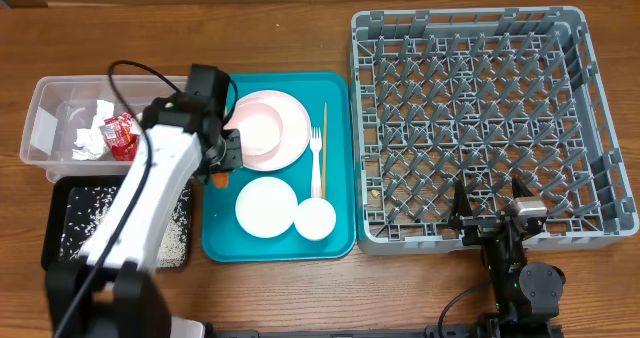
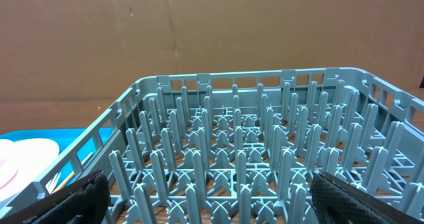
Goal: Sort waste into correct bins and load items into the dishwasher
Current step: 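Carry the carrot left and release it onto the black tray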
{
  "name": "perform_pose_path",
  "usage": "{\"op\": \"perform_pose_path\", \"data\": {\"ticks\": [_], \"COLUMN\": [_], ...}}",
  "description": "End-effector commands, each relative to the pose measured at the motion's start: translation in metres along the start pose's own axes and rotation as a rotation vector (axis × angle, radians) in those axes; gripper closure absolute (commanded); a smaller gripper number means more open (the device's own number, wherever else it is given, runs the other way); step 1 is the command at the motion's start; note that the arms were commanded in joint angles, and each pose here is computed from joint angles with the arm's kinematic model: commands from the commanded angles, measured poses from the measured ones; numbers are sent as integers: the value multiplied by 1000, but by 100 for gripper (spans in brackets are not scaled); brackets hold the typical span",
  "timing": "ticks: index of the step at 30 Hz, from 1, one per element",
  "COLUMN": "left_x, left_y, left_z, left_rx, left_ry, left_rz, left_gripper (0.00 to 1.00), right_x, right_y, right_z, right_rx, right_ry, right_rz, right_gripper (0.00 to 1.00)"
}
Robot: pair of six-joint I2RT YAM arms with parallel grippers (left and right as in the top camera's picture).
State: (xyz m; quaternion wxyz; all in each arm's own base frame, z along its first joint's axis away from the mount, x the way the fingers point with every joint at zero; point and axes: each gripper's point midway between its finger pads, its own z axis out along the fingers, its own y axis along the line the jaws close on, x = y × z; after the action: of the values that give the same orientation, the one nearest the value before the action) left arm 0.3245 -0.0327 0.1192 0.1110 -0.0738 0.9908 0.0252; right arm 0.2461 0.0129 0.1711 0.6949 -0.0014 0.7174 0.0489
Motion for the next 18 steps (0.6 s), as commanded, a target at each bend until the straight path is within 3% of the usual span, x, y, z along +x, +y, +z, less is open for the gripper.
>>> {"op": "perform_pose_path", "data": {"ticks": [1,6,18], "left_x": [-11,-9,6], "left_y": [0,15,110], "left_z": [-45,-71,-85], "left_rx": [56,67,-29], "left_ry": [-132,-199,-208], "left_rz": [-65,-155,-591], "left_gripper": [96,96,96], "right_x": [1,1,1], "right_y": [-1,-1,-1], "right_z": [0,0,0], "right_rx": [2,2,2], "right_ry": [-8,-9,-9], "right_rz": [3,3,3], "right_gripper": [0,0,0]}}
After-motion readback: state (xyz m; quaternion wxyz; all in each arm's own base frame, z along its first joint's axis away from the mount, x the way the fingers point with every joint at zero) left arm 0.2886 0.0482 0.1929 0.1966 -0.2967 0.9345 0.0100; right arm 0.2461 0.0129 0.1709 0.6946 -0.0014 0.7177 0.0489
